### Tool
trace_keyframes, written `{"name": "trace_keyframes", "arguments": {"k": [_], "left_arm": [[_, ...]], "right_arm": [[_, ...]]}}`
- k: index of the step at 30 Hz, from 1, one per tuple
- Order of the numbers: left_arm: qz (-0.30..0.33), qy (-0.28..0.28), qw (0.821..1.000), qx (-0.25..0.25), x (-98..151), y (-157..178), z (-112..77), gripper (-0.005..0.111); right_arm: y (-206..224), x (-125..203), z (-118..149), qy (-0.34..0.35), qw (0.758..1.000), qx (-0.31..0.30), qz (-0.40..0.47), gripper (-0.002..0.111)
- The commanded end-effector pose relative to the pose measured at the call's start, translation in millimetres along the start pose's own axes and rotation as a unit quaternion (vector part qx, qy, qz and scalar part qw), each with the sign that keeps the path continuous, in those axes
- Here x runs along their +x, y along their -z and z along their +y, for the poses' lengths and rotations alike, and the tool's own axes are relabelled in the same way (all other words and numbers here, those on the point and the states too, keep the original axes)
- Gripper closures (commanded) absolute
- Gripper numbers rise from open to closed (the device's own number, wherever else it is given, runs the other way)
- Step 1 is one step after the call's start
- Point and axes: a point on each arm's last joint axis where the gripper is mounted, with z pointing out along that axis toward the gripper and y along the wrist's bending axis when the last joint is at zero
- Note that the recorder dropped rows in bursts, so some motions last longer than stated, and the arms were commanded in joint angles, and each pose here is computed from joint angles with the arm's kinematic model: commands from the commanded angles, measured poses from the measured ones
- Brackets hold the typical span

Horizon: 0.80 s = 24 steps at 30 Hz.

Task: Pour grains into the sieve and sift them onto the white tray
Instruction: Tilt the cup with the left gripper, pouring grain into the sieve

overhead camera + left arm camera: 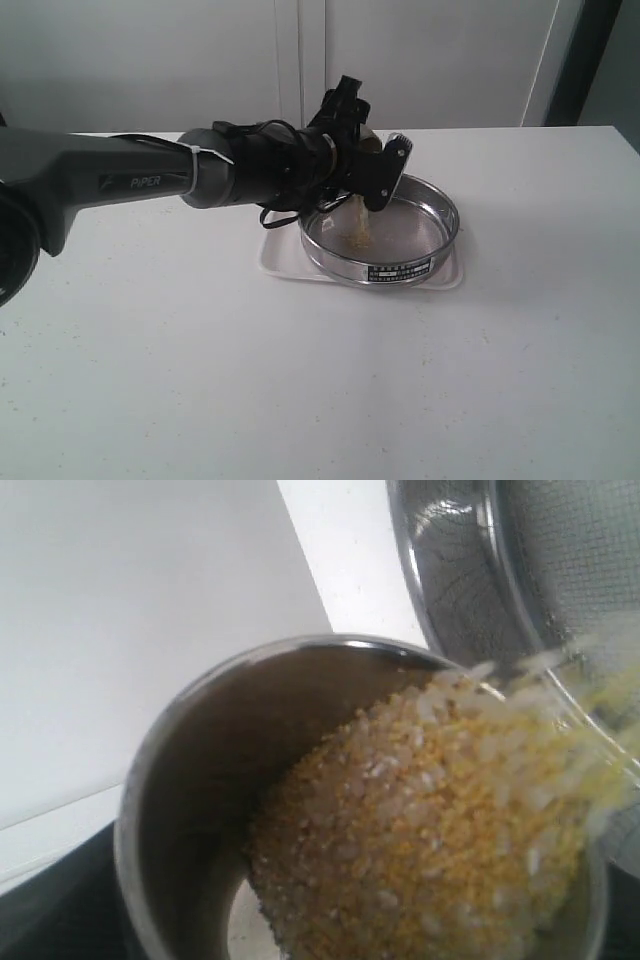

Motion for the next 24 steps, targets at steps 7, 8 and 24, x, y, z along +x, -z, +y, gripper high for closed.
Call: {"name": "trace_keyframes", "arguments": {"k": [7, 8, 24], "left_arm": [[-0.015, -0.017, 0.999, -0.025, -4.1, 4.9, 17.1, 0.107], [-0.015, -0.017, 0.999, -0.025, -4.1, 4.9, 17.1, 0.107], [-0.013, -0.072, 0.997, -0.025, -4.1, 4.9, 17.1, 0.107]], "right_arm": [[-0.2, 0.4, 0.2, 0.000, 1.000, -0.003, -0.007, 0.108], [-0.2, 0.4, 0.2, 0.000, 1.000, -0.003, -0.007, 0.108], [-0.2, 0.4, 0.2, 0.000, 1.000, -0.003, -0.007, 0.108]]}}
